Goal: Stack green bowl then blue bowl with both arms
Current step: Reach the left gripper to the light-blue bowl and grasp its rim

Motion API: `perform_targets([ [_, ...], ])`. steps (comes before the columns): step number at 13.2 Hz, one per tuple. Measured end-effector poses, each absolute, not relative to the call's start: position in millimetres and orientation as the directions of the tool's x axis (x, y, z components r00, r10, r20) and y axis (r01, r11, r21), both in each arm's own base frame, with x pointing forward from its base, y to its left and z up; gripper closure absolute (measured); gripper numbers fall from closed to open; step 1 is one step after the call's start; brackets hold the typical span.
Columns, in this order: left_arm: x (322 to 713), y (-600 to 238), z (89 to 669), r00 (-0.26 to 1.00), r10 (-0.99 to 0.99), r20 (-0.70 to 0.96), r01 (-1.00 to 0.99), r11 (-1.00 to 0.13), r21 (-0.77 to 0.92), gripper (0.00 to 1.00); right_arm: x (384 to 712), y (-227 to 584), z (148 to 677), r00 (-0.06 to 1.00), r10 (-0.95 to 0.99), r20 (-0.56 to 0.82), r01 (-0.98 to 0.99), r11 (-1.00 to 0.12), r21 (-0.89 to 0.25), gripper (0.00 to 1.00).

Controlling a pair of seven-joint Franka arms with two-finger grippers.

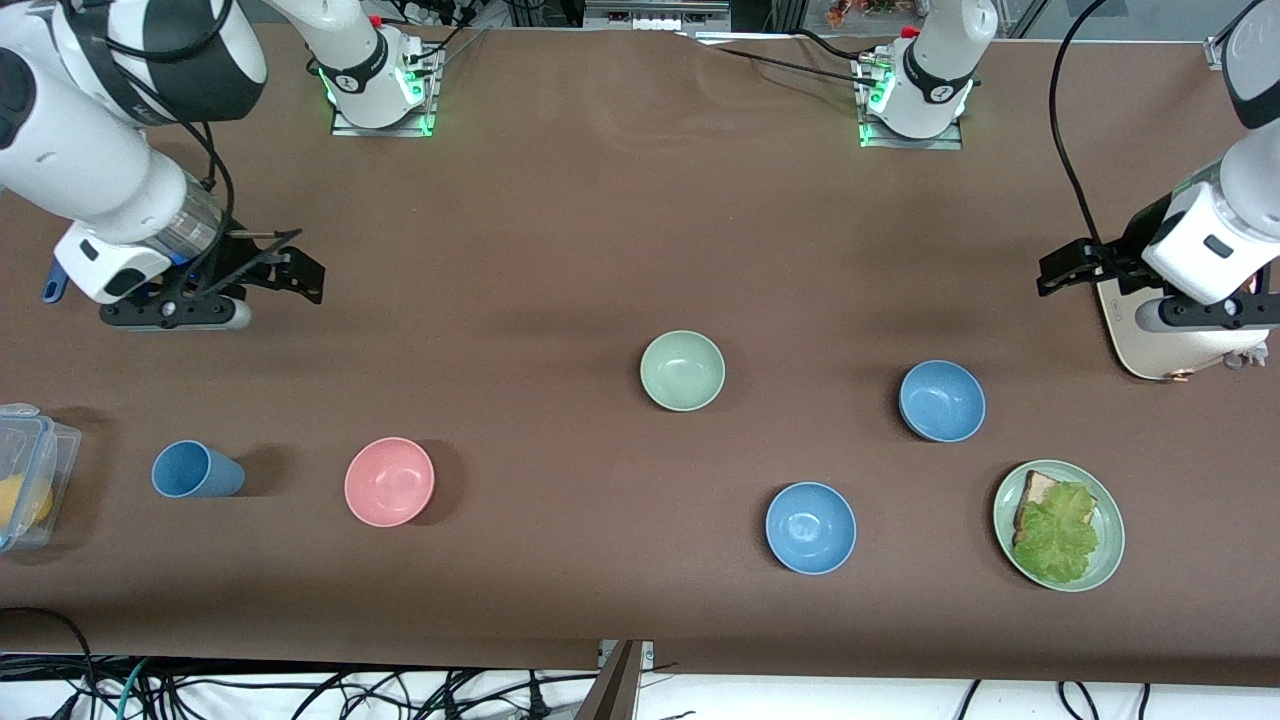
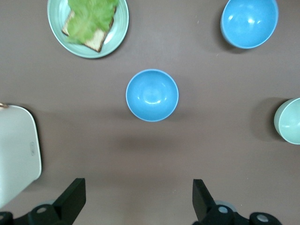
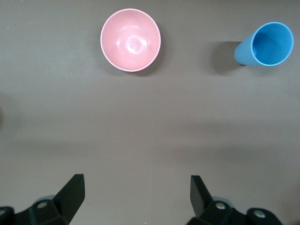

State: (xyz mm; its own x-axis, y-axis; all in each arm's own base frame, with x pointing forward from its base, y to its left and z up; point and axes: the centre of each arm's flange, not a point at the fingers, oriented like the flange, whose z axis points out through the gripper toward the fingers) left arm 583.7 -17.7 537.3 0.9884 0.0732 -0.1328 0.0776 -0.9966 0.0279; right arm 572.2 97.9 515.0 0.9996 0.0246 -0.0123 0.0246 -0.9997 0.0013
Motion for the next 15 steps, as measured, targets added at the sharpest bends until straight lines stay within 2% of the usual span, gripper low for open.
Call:
perform_targets([
  [4, 625.4, -11.8, 421.1, 0.978, 0.069, -0.196, 0.078, -0.996, 0.035, 0.0, 571.9, 95.0, 514.1, 0.999, 0.031, -0.013, 0.031, -0.999, 0.022, 0.0],
  [6, 647.9, -9.8, 347.4, 0.981, -0.023, -0.191, -0.013, -0.998, 0.057, 0.01, 571.8, 94.6, 513.8, 0.999, 0.033, -0.014, 0.033, -0.999, 0.027, 0.01],
  [7, 651.7, -2.2, 318.2, 0.976, -0.068, -0.207, -0.055, -0.996, 0.07, 0.07, 571.8, 94.4, 514.1, 0.999, 0.035, -0.014, 0.036, -0.999, 0.028, 0.0],
  [8, 653.5, 10.4, 294.4, 0.969, -0.115, -0.218, -0.097, -0.991, 0.09, 0.08, 571.8, 94.3, 514.8, 0.999, 0.04, -0.012, 0.04, -0.999, 0.028, 0.0],
  [13, 658.6, 44.1, 230.3, 0.951, -0.252, -0.178, -0.217, -0.957, 0.193, 0.13, 576.1, 79.6, 549.4, 1.0, 0.03, 0.0, 0.03, -0.999, 0.03, 0.0],
  [15, 659.2, 37.4, 212.1, 0.945, -0.278, -0.175, -0.242, -0.949, 0.201, 0.33, 577.5, 70.3, 568.4, 1.0, 0.026, 0.011, 0.026, -0.999, 0.03, 0.0],
])
